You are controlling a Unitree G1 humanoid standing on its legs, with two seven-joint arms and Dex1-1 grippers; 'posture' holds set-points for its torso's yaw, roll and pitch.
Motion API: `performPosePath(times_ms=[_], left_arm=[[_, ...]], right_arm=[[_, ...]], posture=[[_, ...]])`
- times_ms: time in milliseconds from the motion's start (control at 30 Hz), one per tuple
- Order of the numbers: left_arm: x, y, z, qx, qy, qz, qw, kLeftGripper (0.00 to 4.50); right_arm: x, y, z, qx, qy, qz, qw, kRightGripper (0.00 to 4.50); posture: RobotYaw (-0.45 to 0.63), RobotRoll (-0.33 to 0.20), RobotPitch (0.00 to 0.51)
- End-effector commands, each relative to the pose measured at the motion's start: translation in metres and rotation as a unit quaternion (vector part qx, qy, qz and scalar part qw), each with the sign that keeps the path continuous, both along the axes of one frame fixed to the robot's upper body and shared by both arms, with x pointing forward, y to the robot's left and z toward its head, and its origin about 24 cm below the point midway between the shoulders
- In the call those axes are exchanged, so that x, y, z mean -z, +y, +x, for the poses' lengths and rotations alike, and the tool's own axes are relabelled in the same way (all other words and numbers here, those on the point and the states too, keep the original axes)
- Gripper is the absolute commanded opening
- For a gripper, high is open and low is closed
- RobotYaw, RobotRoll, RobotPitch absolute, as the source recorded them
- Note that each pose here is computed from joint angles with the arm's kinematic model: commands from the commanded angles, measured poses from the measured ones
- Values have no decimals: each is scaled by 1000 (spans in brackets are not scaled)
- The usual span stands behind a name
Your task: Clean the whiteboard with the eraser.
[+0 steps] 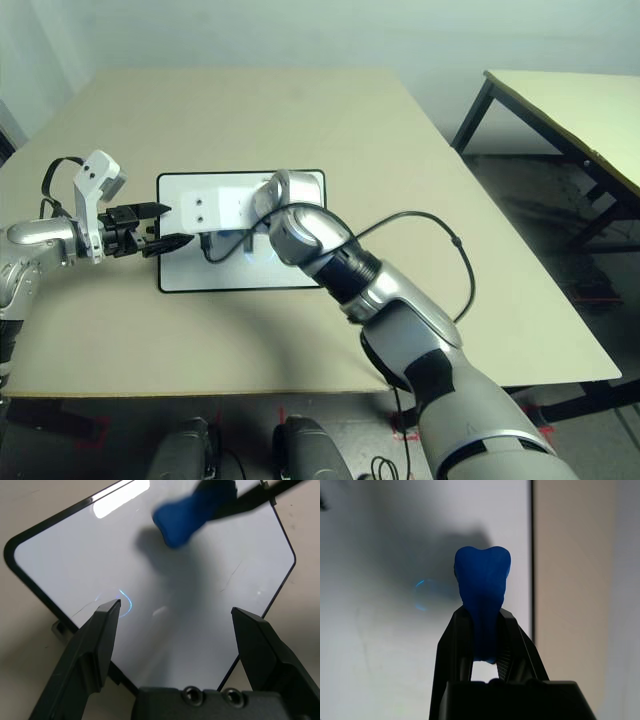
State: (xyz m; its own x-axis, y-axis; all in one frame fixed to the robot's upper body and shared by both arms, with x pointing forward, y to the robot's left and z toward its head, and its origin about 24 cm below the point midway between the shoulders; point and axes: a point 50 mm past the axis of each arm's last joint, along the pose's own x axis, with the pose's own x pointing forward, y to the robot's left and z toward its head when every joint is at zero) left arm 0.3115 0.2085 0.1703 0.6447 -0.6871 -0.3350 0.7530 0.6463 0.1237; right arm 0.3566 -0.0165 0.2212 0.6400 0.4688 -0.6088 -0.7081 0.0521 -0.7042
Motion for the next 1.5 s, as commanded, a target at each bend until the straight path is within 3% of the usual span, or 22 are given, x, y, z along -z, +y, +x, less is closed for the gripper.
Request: performPosePath(times_ms=[33,133,233,333,533,700,967,1100,1400,1500], left_arm=[[0,1,0,0,3,4,1000,4500],[1,1,0,-1,3,4,1000,4500],[1,1,0,-1,4,4,1000,4500],[1,1,0,-1,4,4,1000,4500],[1,2,1,1,4,6,1000,4500],[1,2,1,1,4,6,1000,4500],[2,3,2,0,5,6,1000,4500],[4,4,4,-1,5,5,1000,4500],[5,5,5,1,4,6,1000,4500],[5,6,6,1,3,6,1000,4500]], right_arm=[[19,-1,-10,-20,32,-14,999,596],[43,-8,-31,-49,71,-49,995,596],[57,-16,-36,-50,86,-64,993,596],[60,-21,-27,-35,81,-65,994,596],[32,-14,10,12,24,-15,1000,595],[25,-8,20,21,14,6,1000,595],[49,-5,-21,-24,68,-39,997,595],[62,-19,-24,-18,86,-61,994,595],[12,-15,12,46,25,-1,999,593],[7,-17,16,58,16,7,998,593]], posture=[[-20,0,45],[-18,0,45],[-18,0,44],[-18,0,44],[-18,0,42],[-18,0,42],[-20,0,40],[-21,0,42],[-25,0,41],[-29,0,38]])
